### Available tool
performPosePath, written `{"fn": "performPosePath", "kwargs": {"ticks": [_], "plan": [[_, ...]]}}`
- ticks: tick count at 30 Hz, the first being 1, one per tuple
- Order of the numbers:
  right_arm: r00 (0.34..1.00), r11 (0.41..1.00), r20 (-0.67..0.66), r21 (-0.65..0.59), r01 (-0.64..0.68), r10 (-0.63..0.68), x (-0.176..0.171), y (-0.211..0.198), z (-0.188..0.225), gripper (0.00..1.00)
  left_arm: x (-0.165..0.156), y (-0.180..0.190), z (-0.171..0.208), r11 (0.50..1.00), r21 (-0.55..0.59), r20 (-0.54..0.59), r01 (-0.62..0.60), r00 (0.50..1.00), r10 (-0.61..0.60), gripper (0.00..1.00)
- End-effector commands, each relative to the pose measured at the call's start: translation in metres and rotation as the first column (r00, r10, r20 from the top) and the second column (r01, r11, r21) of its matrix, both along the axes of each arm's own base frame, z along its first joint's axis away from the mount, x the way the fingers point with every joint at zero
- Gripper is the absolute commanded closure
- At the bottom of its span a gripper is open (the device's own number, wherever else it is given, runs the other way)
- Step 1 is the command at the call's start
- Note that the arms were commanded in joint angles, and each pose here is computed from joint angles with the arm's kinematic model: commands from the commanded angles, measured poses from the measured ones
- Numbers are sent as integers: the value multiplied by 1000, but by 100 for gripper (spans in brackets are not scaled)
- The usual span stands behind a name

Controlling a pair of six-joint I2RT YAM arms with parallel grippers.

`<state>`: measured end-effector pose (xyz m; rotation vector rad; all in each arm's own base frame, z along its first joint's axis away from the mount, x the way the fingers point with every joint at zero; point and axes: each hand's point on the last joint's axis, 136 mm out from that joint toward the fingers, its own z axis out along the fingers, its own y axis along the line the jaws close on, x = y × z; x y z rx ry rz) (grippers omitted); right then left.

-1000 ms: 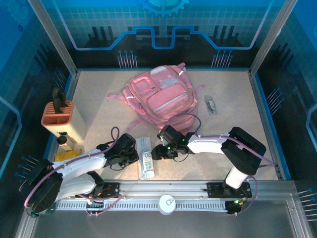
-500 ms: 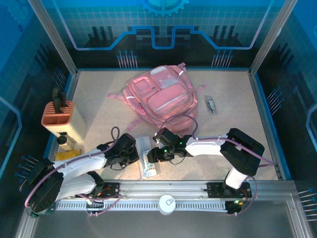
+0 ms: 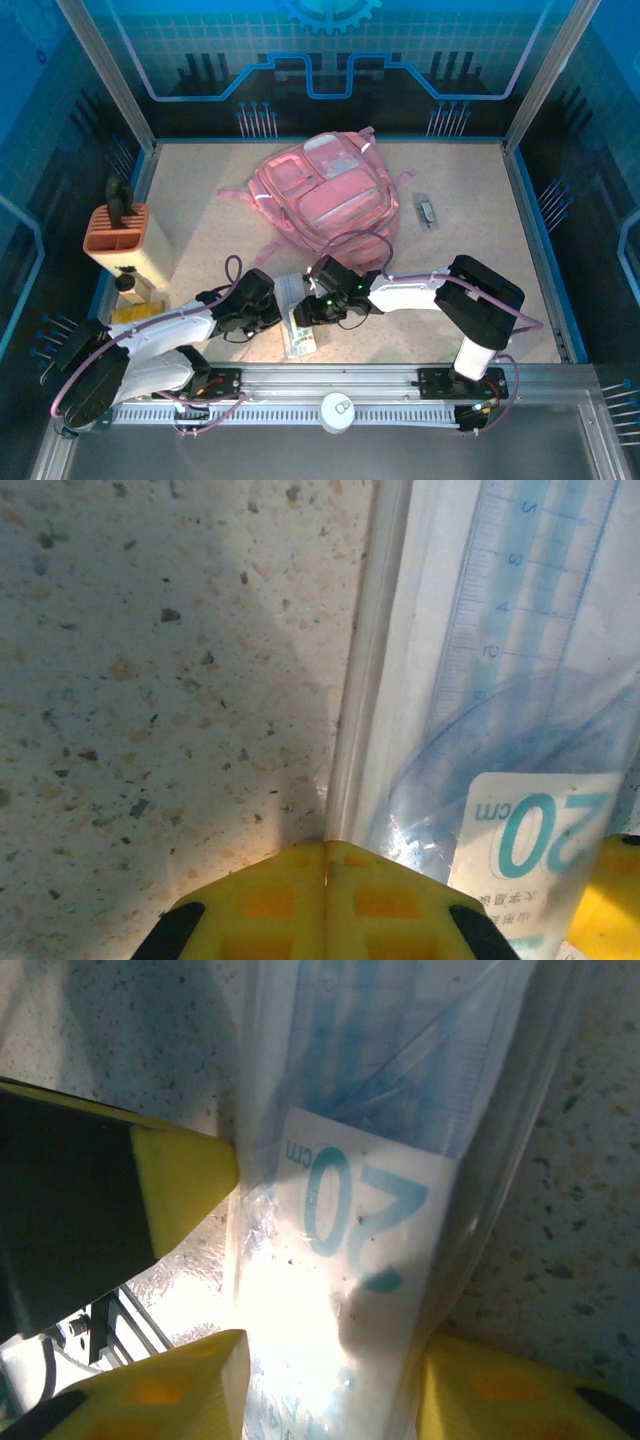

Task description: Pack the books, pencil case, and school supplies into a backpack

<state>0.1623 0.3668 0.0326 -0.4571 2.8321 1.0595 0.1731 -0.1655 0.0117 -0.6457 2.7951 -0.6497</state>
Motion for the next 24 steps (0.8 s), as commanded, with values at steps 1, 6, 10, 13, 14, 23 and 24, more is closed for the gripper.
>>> {"fn": "performPosePath", "kwargs": {"ticks": [1, 6, 10, 13, 14, 23, 24], "plan": [[999, 998, 15, 61, -30, 30, -3, 13, 14, 62, -1, -10, -4, 999, -44, 1, 12, 1000, -12, 96], [1000, 998, 17, 61, -19, 18, -1, 12, 12, 73, 4, -16, 3, 998, -61, 24, 30, 999, -28, 97], [999, 997, 31, 70, -19, 17, 1, 12, 17, 83, 6, -18, 5, 997, -67, 48, 34, 998, -31, 96], [999, 998, 45, 68, -7, 4, 5, 10, 19, 88, 6, -13, 5, 999, -45, 46, 27, 999, -25, 94], [999, 997, 48, 74, -4, 1, 6, 10, 21, 90, 7, -14, 9, 998, -50, 56, 29, 998, -26, 92], [994, 993, 95, 109, 36, -47, 20, -12, 46, 98, 26, -1, 55, 998, 40, 203, 52, 977, -59, 75], [994, 993, 101, 115, 36, -47, 21, -15, 50, 98, 29, -1, 62, 997, 54, 224, 59, 972, -70, 75]]}}
